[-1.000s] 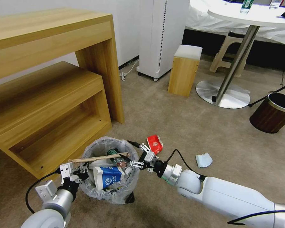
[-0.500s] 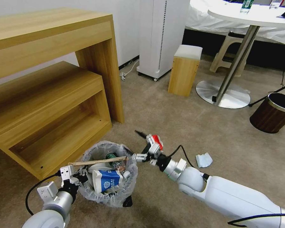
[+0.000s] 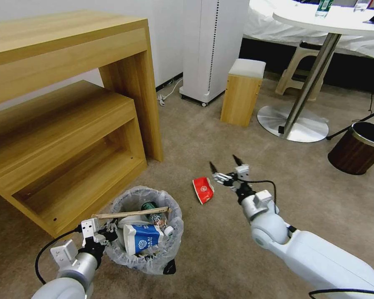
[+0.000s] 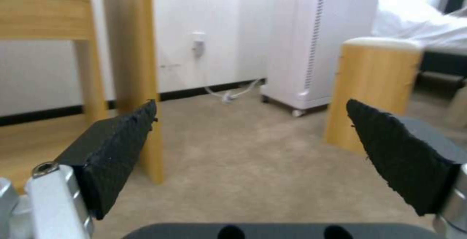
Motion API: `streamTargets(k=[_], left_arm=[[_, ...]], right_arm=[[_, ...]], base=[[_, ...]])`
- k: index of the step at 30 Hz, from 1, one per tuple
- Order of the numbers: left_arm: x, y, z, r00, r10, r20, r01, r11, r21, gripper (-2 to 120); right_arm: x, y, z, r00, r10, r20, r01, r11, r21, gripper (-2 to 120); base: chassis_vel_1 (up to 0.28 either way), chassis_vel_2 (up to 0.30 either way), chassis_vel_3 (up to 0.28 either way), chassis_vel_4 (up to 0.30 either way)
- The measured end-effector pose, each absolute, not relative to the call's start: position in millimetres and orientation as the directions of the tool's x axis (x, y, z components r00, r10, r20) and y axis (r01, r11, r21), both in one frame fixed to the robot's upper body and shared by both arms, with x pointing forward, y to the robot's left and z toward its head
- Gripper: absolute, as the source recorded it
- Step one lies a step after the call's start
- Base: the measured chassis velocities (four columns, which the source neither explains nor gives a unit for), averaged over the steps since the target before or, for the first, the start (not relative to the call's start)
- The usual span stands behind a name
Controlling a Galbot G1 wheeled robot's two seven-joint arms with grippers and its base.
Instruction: Pick up the trash bin and place the garbage on the floor into it.
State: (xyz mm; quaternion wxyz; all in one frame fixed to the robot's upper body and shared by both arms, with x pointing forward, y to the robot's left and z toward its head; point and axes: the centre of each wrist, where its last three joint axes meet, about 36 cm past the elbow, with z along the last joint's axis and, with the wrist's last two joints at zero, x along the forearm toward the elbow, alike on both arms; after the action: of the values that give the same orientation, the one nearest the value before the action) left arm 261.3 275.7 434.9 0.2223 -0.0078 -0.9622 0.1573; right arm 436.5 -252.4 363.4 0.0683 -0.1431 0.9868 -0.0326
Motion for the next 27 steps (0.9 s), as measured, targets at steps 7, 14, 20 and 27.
streamTargets(k=[7,14,20,27], left_arm=[[261,275,434,-0.901,0.093,0.423,-0.043,0.952,-0.302,1],[260,274,433,-0.901,0.097,0.423,-0.038,0.953,-0.299,1],[258,276,437,-0.903,0.098,0.419,-0.032,0.956,-0.292,1],[258,276,440,-0.904,0.098,0.416,-0.031,0.956,-0.292,1]], right_arm=[[431,-286,364,-0.959,-0.236,-0.154,-0.219,0.968,-0.125,98],[429,-308,358,-0.961,-0.199,-0.192,-0.165,0.970,-0.177,100],[424,-300,351,-0.960,-0.195,-0.201,-0.164,0.973,-0.159,100],[425,-297,347,-0.957,-0.203,-0.209,-0.171,0.972,-0.162,100]], base=[[0.000,0.000,0.000,0.000],[0.000,0.000,0.000,0.000],[0.000,0.000,0.000,0.000],[0.000,0.000,0.000,0.000]])
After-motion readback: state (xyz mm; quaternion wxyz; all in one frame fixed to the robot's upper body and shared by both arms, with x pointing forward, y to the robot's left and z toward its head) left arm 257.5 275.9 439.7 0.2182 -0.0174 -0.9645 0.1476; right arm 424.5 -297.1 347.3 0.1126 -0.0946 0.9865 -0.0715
